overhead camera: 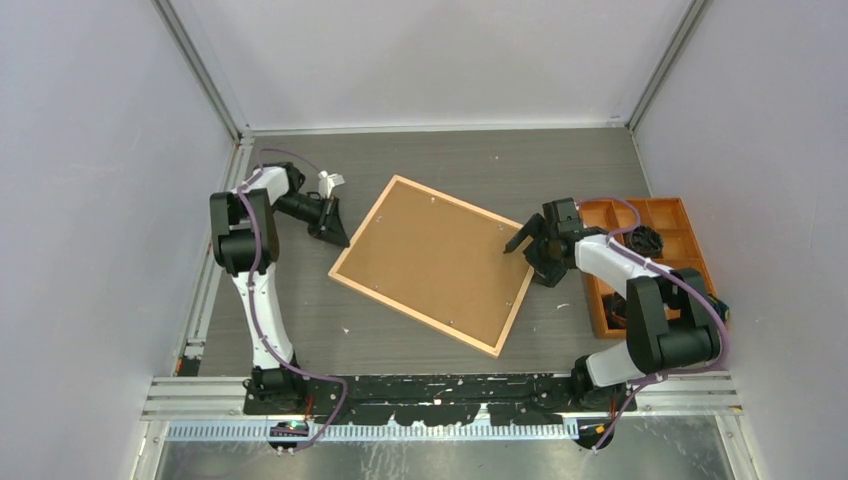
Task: Put the photo into the frame
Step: Adjust the photo frame at the center of the board.
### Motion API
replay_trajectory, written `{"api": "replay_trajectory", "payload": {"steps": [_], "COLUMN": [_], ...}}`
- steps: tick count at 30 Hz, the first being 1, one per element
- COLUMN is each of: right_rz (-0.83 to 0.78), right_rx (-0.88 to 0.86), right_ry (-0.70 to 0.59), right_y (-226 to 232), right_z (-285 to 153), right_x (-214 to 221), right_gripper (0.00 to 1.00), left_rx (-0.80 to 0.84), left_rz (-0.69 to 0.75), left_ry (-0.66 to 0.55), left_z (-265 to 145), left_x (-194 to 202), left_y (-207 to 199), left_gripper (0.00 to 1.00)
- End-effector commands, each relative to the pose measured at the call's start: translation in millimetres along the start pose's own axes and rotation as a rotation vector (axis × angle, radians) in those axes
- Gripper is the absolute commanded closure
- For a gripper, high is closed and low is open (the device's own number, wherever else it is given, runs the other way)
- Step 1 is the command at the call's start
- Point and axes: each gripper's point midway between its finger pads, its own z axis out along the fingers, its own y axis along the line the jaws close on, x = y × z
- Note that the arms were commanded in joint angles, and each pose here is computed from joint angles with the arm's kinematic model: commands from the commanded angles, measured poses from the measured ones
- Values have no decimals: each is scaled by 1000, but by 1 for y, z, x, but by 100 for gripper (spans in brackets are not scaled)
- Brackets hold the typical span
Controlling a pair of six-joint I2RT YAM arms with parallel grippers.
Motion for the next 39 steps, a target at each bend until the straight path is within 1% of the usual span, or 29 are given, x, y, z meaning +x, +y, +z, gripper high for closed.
{"api": "replay_trajectory", "payload": {"steps": [1,6,11,13,18,21,24,25,26,27,28,30,33,34,39], "right_rz": [10,24,28,45,65,76,101,94,89,65,17,-56,-115,-124,-159], "right_rx": [-87,-102,-137,-120,-6,-28,-139,-211,-268,-311,-363,-405,-455,-453,-489], "right_ry": [-47,-51,-54,-66,-180,-245,-238,-198,-169,-133,-96,-37,46,76,175], "right_y": [22,25,47,52,47,58,88,109,125,144,170,204,244,252,290], "right_z": [12,18,18,13,-12,-28,-38,-39,-39,-37,-38,-31,-15,-2,25], "right_x": [-22,-33,-49,-57,-85,-101,-103,-93,-86,-72,-53,-21,24,38,91], "right_gripper": [0,0,1,2,2,3,5,7,7,8,9,10,13,14,20], "left_rx": [21,23,51,92,161,172,166,151,136,121,103,95,98,95,74], "left_rz": [40,48,69,78,88,86,90,87,70,56,32,15,2,-4,-22], "left_ry": [-12,16,46,58,97,117,105,86,66,44,16,-18,-31,-28,-5], "left_z": [-3,-2,-3,-3,-4,-5,-9,-11,-12,-13,-15,-15,-12,-11,-3], "left_x": [4,15,33,45,69,77,73,65,59,49,36,17,-1,-4,-5], "left_y": [-10,-10,-24,-35,-54,-58,-57,-54,-50,-46,-42,-37,-33,-31,-22], "left_gripper": [87,89,89,89,88,83,74,69,68,67,63,61,63,64,73]}}
